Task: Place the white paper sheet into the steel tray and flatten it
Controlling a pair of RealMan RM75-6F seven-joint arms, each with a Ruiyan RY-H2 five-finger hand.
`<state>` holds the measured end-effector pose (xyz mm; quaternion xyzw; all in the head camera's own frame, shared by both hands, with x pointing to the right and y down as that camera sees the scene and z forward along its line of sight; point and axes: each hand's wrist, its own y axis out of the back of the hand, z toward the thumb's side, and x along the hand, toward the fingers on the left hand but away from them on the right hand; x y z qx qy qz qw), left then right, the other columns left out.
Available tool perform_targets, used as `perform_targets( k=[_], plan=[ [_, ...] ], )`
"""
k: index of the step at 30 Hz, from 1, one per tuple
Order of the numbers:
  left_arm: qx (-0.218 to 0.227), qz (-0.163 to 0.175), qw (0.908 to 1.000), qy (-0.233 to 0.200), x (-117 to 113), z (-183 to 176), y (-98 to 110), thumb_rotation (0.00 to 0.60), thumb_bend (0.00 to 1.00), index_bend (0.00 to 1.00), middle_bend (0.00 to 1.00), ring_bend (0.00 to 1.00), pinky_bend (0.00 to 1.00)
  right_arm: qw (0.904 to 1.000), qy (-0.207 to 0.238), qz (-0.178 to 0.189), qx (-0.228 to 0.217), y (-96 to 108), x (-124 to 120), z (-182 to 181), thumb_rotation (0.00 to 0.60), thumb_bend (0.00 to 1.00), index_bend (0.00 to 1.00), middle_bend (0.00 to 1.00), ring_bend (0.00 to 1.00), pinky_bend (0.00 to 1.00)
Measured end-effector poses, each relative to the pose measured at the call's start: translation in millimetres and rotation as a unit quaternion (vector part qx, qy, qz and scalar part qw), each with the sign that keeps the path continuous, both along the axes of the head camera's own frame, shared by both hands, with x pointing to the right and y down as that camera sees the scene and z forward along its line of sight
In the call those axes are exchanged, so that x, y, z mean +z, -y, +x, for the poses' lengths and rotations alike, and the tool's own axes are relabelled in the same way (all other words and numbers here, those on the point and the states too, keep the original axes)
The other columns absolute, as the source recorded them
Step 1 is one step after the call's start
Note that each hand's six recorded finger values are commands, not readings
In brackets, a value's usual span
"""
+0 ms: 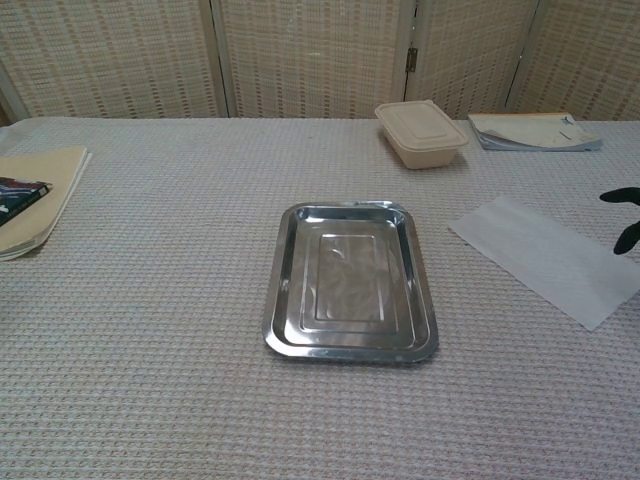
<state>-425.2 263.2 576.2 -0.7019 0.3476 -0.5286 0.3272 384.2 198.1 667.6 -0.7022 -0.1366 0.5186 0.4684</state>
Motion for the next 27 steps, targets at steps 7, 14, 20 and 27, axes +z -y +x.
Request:
perform_targets(
  k=[7, 14, 20, 27],
  plan=[
    [-0.002, 0.001, 1.0, -0.003, -2, -1, 0, 0.6, 0.67, 0.0, 0.0, 0.0, 0.0, 0.9998, -0.015, -0.001, 0.014, 0, 20, 7, 0.6, 0.24, 0.33, 0.0, 0.0, 0.0],
    [-0.002, 0.002, 1.0, -0.004, -3, -1, 1, 0.6, 0.67, 0.0, 0.0, 0.0, 0.0, 0.9994, -0.004, 0.002, 0.034, -1, 41, 12, 0.6, 0.25, 0.37, 0.0, 0.0, 0.0],
    [-0.002, 0.001, 1.0, -0.004, -3, -2, 1, 0.6, 0.67, 0.0, 0.0, 0.0, 0.0, 0.9989, 0.017, 0.005, 0.044, -3, 55, 5, 0.6, 0.29, 0.39, 0.0, 0.0, 0.0],
    [-0.005, 0.006, 1.0, -0.003, -3, -3, 2, 0.6, 0.67, 0.0, 0.0, 0.0, 0.0, 0.9988, 0.02, 0.007, 0.043, 0, 67, -3, 0.6, 0.35, 0.39, 0.0, 0.0, 0.0]
  ],
)
